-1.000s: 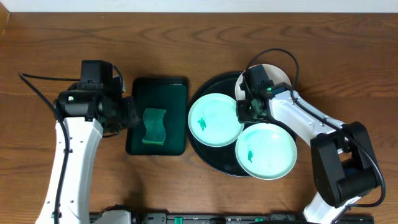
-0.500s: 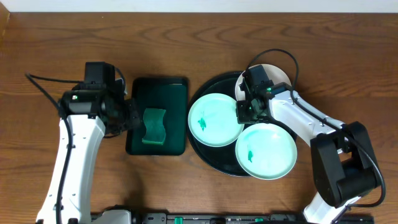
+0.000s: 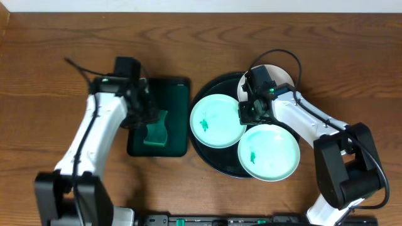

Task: Clean dirty plates on tray and stack at the side
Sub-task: 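Lower the left gripper onto the green sponge and grasp it, then lift the sponge with the left gripper and move it onto the mint plate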

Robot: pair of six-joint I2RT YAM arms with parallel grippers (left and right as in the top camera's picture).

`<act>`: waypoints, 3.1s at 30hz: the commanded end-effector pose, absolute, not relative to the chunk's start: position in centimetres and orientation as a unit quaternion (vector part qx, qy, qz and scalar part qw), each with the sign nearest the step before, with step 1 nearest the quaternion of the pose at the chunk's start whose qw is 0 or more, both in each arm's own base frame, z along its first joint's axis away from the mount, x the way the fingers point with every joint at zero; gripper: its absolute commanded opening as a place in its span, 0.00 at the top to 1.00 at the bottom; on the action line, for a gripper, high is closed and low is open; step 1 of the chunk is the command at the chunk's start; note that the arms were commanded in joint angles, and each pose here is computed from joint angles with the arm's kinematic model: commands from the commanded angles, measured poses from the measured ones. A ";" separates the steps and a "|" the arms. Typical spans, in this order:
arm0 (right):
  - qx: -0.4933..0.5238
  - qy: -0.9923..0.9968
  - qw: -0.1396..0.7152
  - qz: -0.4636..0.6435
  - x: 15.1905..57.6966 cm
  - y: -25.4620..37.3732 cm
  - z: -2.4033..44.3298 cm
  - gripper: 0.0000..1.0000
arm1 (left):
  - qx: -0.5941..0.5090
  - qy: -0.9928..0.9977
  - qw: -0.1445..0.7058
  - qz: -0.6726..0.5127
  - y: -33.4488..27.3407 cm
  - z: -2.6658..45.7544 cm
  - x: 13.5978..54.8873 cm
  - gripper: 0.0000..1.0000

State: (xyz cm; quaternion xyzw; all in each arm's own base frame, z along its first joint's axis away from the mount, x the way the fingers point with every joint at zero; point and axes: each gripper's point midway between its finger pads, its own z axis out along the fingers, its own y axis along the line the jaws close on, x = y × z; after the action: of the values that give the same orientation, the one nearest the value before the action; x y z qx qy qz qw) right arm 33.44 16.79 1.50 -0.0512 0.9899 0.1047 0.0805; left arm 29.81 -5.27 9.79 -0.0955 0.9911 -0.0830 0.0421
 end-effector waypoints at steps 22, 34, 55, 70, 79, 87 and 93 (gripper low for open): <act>-0.053 0.989 0.090 0.106 33.6 17.0 2.1 0.98 | -0.105 0.993 -0.024 -0.041 -5.4 3.4 30.3 0.62; -0.052 0.989 0.088 0.105 33.5 17.0 2.1 0.99 | -0.094 0.995 -0.011 -0.013 -4.9 2.8 30.5 0.58; -0.052 0.989 0.086 0.105 33.4 17.0 2.1 0.99 | -0.081 0.996 0.002 -0.035 -5.4 -0.2 29.6 0.93; -0.052 0.990 0.082 0.103 33.2 16.9 2.0 0.67 | -0.070 0.963 0.244 -0.086 -5.9 15.1 33.5 0.93; -0.050 0.990 0.082 0.104 32.9 16.7 1.2 0.99 | -0.066 0.941 0.317 -0.102 -5.7 20.1 32.4 0.93; -0.052 0.988 0.095 0.114 33.5 17.2 1.4 0.99 | -0.066 0.948 0.298 -0.096 -5.6 19.0 32.3 0.93; -0.053 0.986 0.106 0.118 34.0 17.4 1.6 0.99 | -0.068 0.958 0.267 -0.082 -5.4 17.3 32.1 0.93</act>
State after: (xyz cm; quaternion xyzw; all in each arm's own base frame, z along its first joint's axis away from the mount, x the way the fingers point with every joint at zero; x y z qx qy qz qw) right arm 33.82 17.11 1.10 -0.0494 0.9878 0.1130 0.0954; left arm 31.56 -5.66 17.15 -0.0695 0.9569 -0.0942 0.2659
